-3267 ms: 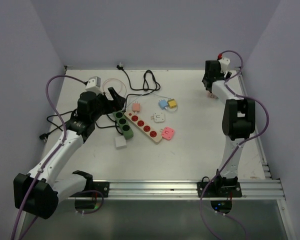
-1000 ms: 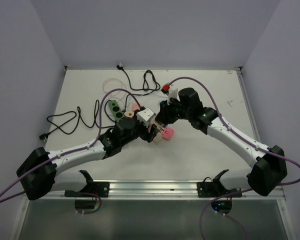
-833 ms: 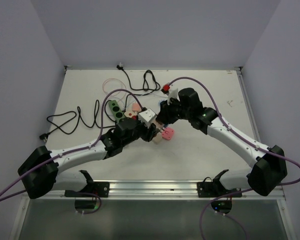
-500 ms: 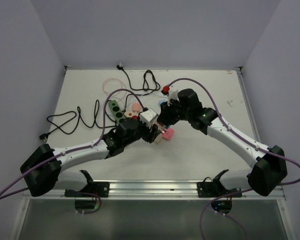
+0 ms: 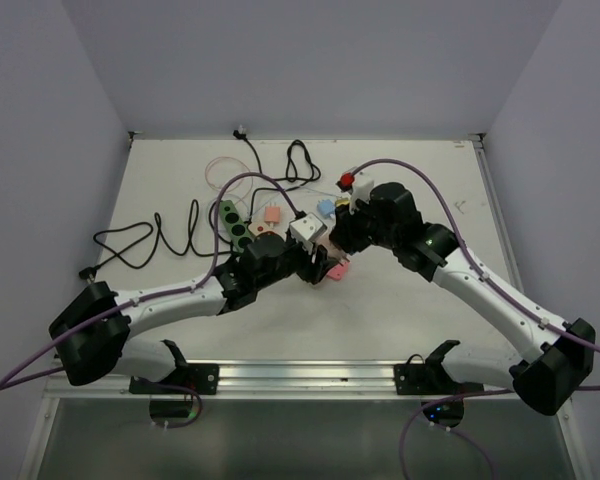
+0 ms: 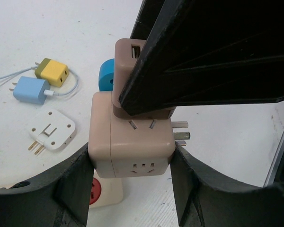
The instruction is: Pull the plug off the socket
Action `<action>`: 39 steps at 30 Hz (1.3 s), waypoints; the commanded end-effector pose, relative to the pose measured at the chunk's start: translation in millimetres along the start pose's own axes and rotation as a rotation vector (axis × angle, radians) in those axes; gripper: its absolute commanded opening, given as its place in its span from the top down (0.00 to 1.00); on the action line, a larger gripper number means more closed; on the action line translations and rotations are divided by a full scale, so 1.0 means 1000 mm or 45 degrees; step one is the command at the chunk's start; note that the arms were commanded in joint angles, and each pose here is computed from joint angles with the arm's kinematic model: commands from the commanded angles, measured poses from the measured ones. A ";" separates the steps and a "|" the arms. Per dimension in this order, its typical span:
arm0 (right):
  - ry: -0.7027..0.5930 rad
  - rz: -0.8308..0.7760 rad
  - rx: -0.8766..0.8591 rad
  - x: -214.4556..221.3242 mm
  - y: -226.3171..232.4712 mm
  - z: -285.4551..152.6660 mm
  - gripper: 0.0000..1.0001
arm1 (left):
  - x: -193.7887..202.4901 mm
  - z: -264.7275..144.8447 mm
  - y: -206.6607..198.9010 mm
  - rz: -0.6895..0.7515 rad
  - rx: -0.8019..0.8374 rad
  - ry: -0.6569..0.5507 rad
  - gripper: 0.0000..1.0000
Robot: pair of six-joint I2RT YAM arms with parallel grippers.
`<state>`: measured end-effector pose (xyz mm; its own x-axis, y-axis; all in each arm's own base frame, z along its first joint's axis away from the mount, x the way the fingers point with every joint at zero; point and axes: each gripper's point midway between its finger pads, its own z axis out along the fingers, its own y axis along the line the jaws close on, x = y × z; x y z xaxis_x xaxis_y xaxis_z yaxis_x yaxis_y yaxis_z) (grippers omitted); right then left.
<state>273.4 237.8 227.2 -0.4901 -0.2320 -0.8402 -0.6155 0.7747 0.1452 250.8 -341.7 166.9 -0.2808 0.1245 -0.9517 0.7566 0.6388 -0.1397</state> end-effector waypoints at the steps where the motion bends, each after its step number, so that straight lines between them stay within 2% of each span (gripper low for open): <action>1: -0.516 -0.034 0.037 -0.108 0.004 -0.061 1.00 | 0.112 -0.026 0.036 -0.009 -0.210 0.487 1.00; 6: -0.569 -0.027 0.174 -0.123 -0.013 -0.077 1.00 | 0.103 -0.027 0.025 0.048 -0.185 0.479 1.00; 12: -0.458 0.017 0.318 -0.125 -0.036 -0.079 1.00 | 0.057 -0.033 0.012 0.142 -0.176 0.338 1.00; 19: -0.303 0.040 0.200 -0.118 -0.026 -0.060 1.00 | 0.076 -0.031 0.007 0.177 -0.144 0.420 1.00; 21: -0.295 0.033 0.194 -0.125 -0.025 -0.063 1.00 | 0.078 -0.030 0.005 0.182 -0.138 0.426 1.00; 22: -0.208 0.032 0.201 -0.114 -0.027 -0.053 1.00 | 0.079 -0.030 0.007 0.192 -0.152 0.431 1.00; 25: -0.174 0.022 0.210 -0.119 -0.028 -0.054 1.00 | 0.089 -0.030 0.011 0.228 -0.180 0.487 1.00; 30: -0.208 0.010 0.246 -0.124 -0.033 -0.054 1.00 | 0.090 -0.027 0.008 0.220 -0.170 0.480 1.00; 34: -0.369 -0.009 0.252 -0.132 -0.035 -0.062 1.00 | 0.089 -0.027 0.009 0.162 -0.199 0.459 1.00; 39: -0.464 -0.005 0.253 -0.123 -0.034 -0.080 1.00 | 0.099 -0.026 0.031 0.093 -0.301 0.515 1.00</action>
<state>268.4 218.9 251.1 -0.5497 -0.3035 -0.7783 -0.5922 0.7986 0.1069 245.0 -357.5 188.8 -0.2386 0.1399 -0.9610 0.7322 0.6760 -0.0833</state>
